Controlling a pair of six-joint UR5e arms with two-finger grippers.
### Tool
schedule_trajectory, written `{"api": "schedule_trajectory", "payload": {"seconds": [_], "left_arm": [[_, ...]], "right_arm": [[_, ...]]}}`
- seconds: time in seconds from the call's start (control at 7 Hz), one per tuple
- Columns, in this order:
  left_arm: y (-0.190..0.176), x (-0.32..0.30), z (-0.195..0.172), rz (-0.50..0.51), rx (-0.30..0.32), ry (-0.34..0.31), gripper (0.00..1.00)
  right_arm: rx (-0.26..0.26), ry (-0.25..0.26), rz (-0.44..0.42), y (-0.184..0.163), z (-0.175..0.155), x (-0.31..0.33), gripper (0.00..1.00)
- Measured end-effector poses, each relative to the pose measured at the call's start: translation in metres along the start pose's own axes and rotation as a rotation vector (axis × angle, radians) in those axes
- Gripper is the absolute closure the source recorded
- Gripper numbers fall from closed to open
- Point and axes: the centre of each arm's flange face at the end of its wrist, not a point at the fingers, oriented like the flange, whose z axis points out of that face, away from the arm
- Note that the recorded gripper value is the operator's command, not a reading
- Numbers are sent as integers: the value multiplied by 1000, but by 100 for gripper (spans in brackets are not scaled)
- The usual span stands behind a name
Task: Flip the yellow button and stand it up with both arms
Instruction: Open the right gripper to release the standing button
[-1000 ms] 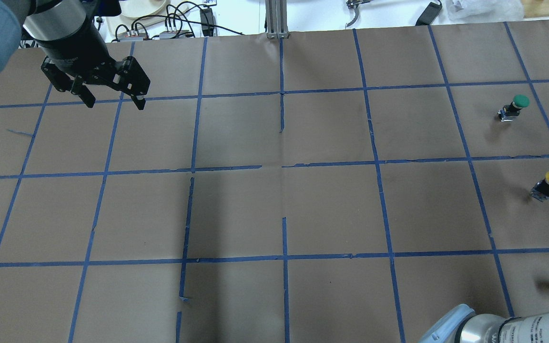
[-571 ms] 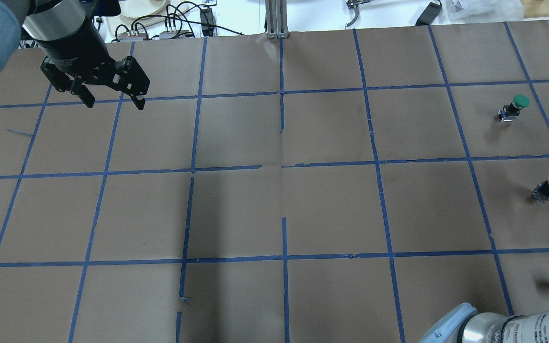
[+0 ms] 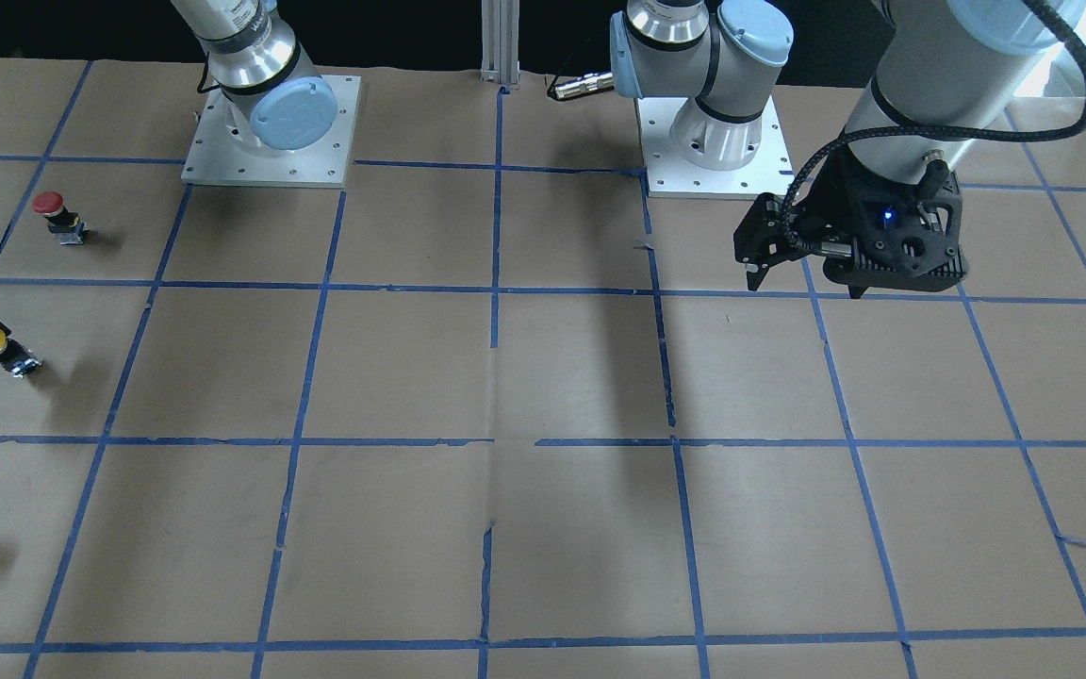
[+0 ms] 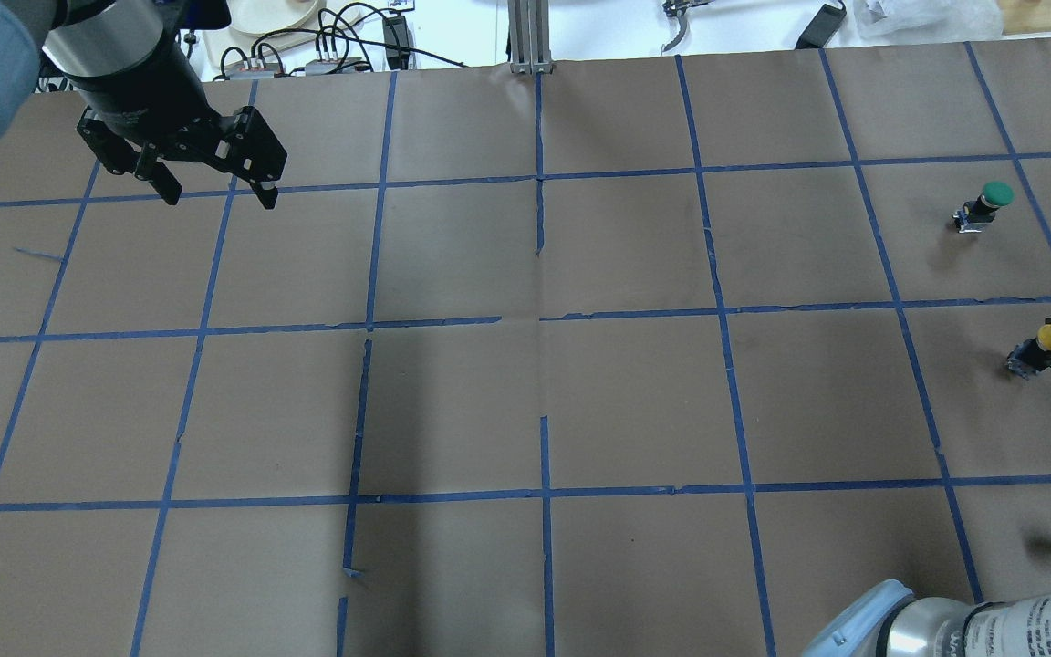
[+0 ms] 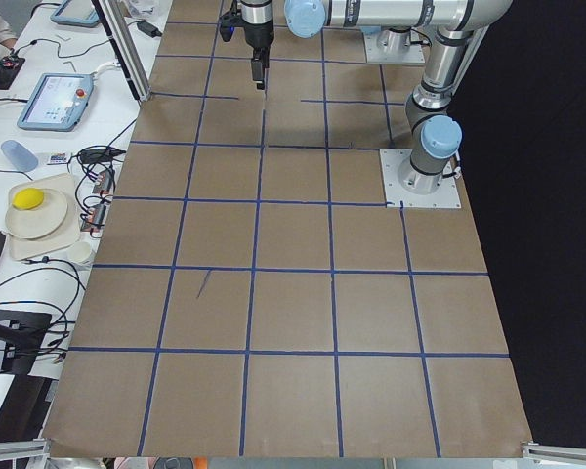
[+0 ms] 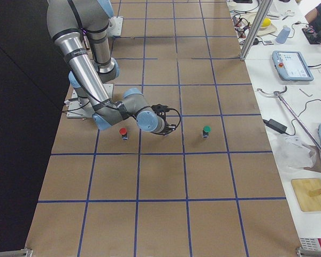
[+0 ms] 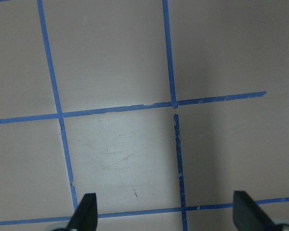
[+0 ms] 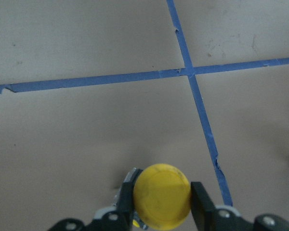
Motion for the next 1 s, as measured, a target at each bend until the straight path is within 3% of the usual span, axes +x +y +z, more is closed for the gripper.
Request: {"api": "schedule_trajectory", "payload": {"seconds": [0.43, 0.71, 1.0], "left_arm": [[0, 0, 0, 0, 2, 0, 0], [0, -1, -1, 0, 4, -1, 1], [1, -1, -1, 1, 5, -1, 1]], "right_arm": [[-12, 1, 43, -3, -5, 1, 1], [-56, -2, 187, -15, -18, 4, 1], [-120, -5, 359, -54, -45, 6, 1]]}}
